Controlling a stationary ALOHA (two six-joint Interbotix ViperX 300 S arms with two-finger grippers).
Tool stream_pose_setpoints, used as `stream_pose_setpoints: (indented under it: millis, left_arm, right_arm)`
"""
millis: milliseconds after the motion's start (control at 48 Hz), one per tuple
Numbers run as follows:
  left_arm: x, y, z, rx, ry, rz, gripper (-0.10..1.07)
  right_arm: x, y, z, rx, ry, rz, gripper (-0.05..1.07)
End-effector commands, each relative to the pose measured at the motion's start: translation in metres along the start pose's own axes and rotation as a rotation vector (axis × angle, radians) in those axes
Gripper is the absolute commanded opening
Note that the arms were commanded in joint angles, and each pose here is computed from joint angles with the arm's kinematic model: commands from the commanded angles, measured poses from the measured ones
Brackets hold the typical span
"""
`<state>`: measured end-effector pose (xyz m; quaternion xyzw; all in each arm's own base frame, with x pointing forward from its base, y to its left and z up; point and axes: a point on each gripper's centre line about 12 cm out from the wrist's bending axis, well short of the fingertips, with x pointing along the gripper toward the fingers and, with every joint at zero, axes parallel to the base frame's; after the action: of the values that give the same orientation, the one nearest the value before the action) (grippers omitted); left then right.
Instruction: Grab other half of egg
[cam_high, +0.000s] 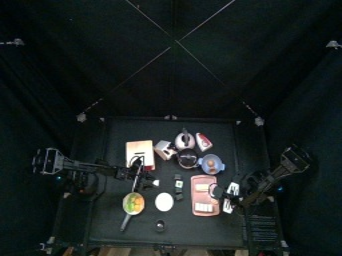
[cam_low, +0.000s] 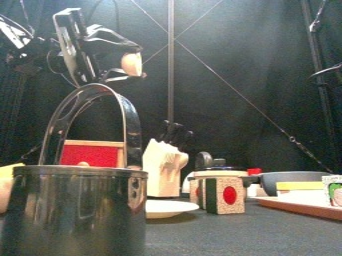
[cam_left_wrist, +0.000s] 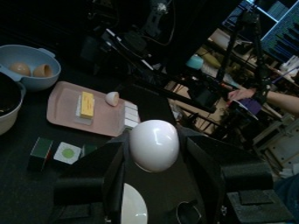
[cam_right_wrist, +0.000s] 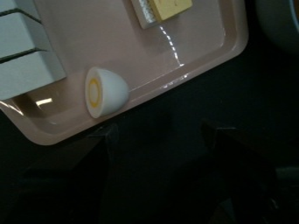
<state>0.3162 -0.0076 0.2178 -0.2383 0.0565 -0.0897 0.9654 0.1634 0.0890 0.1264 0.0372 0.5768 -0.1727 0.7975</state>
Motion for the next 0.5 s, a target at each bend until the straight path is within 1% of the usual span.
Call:
stream_pose_setpoints:
  millis: [0, 125, 354, 479]
  left_arm:
    - [0.001, 0.0, 0.004, 0.006, -0.01, 0.0, 0.54]
    - [0.001, 0.0, 0.004, 0.007, -0.008, 0.005, 0.54]
    - [0.001, 0.001, 0.005, 0.006, -0.009, 0.005, 0.54]
    - [0.001, 0.001, 0.005, 0.006, -0.009, 0.005, 0.54]
  right_arm:
    - [-0.004, 0.008, 0.007, -0.002, -0.024, 0.03, 1.03]
    - [-0.001, 0.014, 0.011, -0.013, -0.033, 0.038, 1.03]
    - [-0.004, 0.023, 0.018, -0.014, -0.046, 0.057, 1.03]
    - [-0.002, 0.025, 0.018, -0.017, -0.041, 0.057, 1.03]
